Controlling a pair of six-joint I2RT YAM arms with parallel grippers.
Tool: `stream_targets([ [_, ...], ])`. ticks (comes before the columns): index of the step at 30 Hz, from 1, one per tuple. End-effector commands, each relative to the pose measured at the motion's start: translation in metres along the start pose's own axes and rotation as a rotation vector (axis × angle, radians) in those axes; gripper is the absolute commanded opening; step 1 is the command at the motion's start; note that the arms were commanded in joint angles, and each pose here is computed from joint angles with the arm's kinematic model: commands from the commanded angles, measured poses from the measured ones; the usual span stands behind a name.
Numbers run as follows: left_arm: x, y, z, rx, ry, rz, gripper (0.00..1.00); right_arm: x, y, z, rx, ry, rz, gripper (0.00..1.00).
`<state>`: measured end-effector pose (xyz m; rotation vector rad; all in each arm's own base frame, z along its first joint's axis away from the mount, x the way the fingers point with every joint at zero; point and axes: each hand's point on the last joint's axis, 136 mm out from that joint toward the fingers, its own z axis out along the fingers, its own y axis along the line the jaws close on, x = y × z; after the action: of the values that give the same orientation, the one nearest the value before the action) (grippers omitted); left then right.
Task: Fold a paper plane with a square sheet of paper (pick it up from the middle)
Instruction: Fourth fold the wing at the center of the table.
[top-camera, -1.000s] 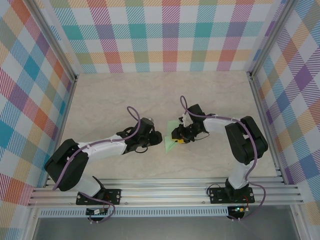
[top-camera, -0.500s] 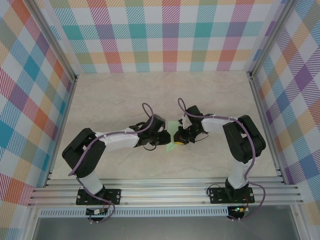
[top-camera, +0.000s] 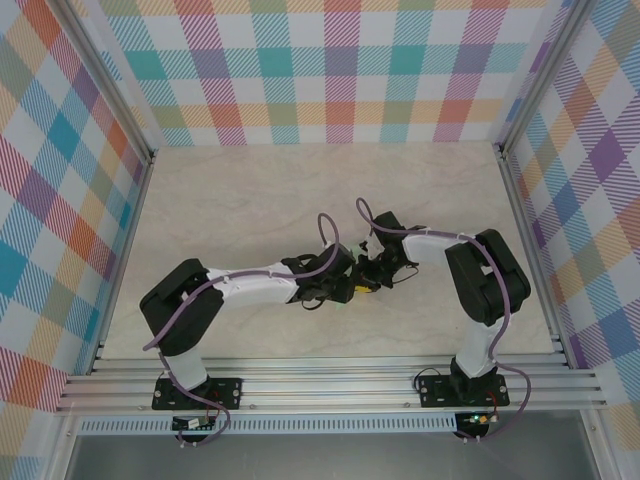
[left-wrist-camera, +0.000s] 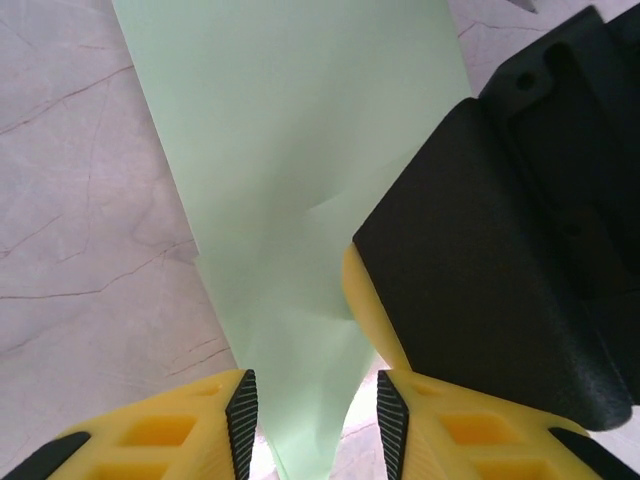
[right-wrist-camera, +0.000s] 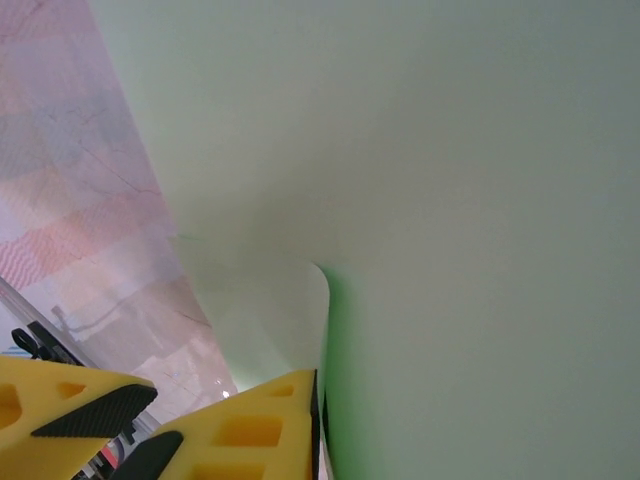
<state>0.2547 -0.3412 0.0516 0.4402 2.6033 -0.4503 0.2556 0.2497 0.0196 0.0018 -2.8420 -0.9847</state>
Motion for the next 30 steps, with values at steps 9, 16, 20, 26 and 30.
stream_targets([
  [9,0.012,0.020,-0.028,-0.058,-0.118,-0.004,0.41,-0.020,0.034,-0.016,-0.087,-0.073,-0.012,0.27],
  [16,0.012,0.019,-0.026,-0.052,-0.109,0.014,0.42,-0.027,0.029,-0.028,-0.066,-0.124,0.016,0.35],
  [20,0.009,0.012,-0.023,-0.037,-0.107,0.034,0.44,-0.031,0.026,-0.033,-0.064,-0.135,0.026,0.36],
  [26,0.011,0.000,-0.012,-0.066,-0.065,0.111,0.48,-0.035,0.028,-0.034,-0.079,-0.131,0.022,0.23],
  [30,0.012,-0.002,-0.004,-0.129,-0.053,0.153,0.49,-0.035,0.031,-0.035,-0.092,-0.123,0.016,0.17],
])
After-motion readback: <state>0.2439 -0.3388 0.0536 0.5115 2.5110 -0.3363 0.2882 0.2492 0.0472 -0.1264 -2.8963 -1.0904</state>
